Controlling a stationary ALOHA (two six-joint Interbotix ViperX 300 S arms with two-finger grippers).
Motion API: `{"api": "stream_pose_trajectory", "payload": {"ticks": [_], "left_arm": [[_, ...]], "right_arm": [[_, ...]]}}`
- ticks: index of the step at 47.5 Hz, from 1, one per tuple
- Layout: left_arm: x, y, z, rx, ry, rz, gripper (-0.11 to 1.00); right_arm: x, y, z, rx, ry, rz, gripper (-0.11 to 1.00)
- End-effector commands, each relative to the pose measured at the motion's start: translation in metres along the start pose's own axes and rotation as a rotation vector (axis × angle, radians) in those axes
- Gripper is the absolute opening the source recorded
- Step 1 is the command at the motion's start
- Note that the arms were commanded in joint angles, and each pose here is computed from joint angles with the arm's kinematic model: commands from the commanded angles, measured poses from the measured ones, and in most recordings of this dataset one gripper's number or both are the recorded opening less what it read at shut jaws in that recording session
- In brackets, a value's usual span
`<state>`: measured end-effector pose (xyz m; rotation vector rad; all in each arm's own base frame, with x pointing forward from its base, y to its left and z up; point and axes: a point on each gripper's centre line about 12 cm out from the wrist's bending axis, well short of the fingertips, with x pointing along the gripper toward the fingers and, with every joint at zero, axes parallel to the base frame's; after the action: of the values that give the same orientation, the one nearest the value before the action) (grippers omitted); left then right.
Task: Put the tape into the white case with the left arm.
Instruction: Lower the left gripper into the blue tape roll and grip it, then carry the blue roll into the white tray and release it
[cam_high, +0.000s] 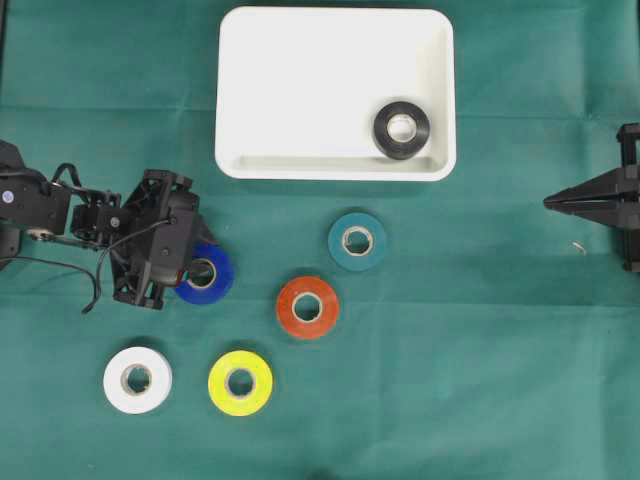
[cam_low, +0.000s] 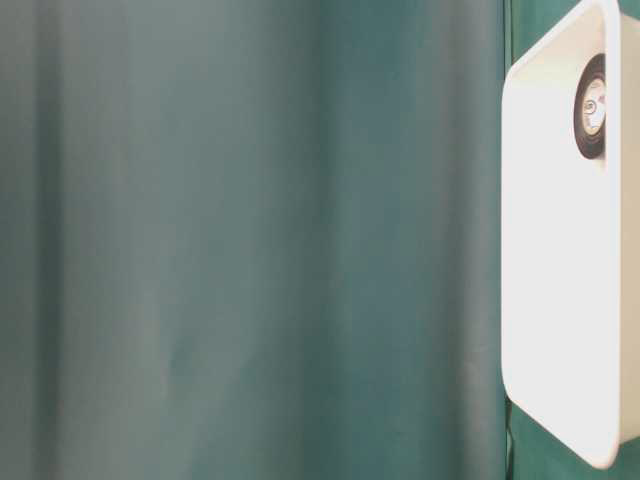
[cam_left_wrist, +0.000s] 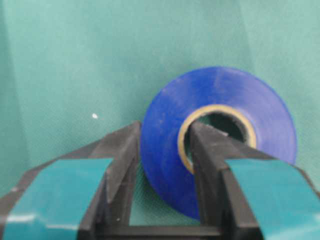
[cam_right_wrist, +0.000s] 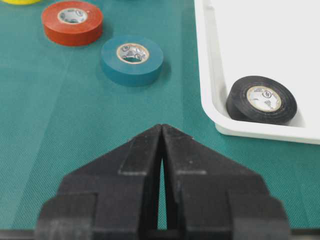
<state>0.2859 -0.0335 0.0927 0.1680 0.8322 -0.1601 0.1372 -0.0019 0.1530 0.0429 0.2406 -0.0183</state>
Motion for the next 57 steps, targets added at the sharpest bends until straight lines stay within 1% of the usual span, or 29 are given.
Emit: {"api": "stream_pose_trajectory", "payload": {"ticks": [1,13,22,32,35,38,42,44,49,53,57], "left_arm": [[-0.002,0.001,0.009,-0.002,-0.034,0.004,0.26],[-0.005,0.001,0.015,-0.010,-0.049,0.005,0.26],[-0.015,-0.001,0.031,-0.003,-0.068,-0.004,0.26],[-0.027,-0.005,0.051,0.012,-0.051,-0.022,0.26],[-0.029,-0.004,0.054,0.011,-0.051,-0.023,0.26],[-0.031,-0.004,0.057,0.018,-0.058,-0.021,0.26],[-0.030,-0.001,0.060,0.014,-0.064,-0.016,0.26],[-0.030,0.001,0.061,0.012,-0.066,-0.010,0.26],[-0.029,0.013,0.066,-0.011,-0.075,0.016,0.26],[-0.030,0.030,0.073,-0.043,-0.091,0.053,0.26],[-0.030,0.046,0.079,-0.057,-0.104,0.088,0.26]], "right_arm": [[0.001,0.000,0.004,-0.002,-0.012,0.001,-0.09],[0.001,0.000,0.005,-0.002,-0.014,0.001,-0.09],[0.001,0.000,0.005,0.000,-0.014,0.001,-0.09],[0.001,0.000,0.005,0.000,-0.014,0.001,-0.09],[0.001,0.000,0.005,-0.002,-0.014,0.001,-0.09],[0.001,0.000,0.005,0.000,-0.015,0.001,-0.09],[0.001,0.000,0.004,-0.002,-0.012,0.001,-0.09],[0.001,0.000,0.005,0.000,-0.014,0.001,-0.09],[0.001,0.000,0.005,-0.002,-0.015,0.001,-0.09],[0.001,0.000,0.004,-0.002,-0.014,0.001,-0.09],[0.001,0.000,0.004,-0.002,-0.014,0.001,-0.09]]}}
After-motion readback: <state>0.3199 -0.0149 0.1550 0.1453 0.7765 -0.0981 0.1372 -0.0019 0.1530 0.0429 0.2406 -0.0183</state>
